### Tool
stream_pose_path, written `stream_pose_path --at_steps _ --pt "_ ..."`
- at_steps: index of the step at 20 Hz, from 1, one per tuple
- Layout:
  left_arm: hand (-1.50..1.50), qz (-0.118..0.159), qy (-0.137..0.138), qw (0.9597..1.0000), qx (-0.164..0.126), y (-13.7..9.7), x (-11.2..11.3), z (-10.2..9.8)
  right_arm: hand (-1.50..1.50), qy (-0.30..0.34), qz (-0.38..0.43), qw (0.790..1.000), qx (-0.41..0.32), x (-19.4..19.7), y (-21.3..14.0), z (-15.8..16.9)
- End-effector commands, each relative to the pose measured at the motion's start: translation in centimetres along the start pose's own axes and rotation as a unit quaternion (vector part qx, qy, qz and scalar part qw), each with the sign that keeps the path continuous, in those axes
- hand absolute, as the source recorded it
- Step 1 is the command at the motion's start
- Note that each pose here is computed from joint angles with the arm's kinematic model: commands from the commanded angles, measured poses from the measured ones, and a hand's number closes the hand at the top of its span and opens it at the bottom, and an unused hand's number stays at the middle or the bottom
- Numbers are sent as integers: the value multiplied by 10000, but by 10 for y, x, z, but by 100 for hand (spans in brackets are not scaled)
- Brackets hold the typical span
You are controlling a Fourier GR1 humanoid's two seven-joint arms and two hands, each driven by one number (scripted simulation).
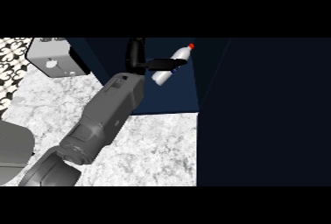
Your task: Pick up the bottled water, place it into the cabinet and close the cabinet
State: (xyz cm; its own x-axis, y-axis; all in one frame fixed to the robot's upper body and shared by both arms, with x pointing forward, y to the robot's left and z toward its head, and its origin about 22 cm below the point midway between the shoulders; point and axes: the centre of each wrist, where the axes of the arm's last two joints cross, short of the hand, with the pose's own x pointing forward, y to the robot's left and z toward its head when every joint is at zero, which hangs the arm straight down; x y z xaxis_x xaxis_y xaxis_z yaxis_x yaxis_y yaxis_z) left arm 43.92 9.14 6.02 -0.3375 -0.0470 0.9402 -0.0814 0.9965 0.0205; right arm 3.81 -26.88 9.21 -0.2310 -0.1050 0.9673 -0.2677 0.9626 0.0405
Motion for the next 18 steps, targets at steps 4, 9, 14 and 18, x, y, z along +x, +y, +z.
stream_pose_path --at_steps 4,9,14,18 --pt "-150 384 -35 9992 -137 -8 -7 18 -150 -65 -128 9999 -43 15 1 2" --pt "-150 674 201 9966 -421 -10 -16 40 -150 -126 -88 9998 -161 37 19 -16" --pt "-150 1317 139 9879 -807 -21 -13 76 -150 -122 -16 9999 -58 26 14 -8" --pt "-150 1759 103 9783 -1090 -27 -3 99 -150 -151 -93 9997 -176 27 22 -10"
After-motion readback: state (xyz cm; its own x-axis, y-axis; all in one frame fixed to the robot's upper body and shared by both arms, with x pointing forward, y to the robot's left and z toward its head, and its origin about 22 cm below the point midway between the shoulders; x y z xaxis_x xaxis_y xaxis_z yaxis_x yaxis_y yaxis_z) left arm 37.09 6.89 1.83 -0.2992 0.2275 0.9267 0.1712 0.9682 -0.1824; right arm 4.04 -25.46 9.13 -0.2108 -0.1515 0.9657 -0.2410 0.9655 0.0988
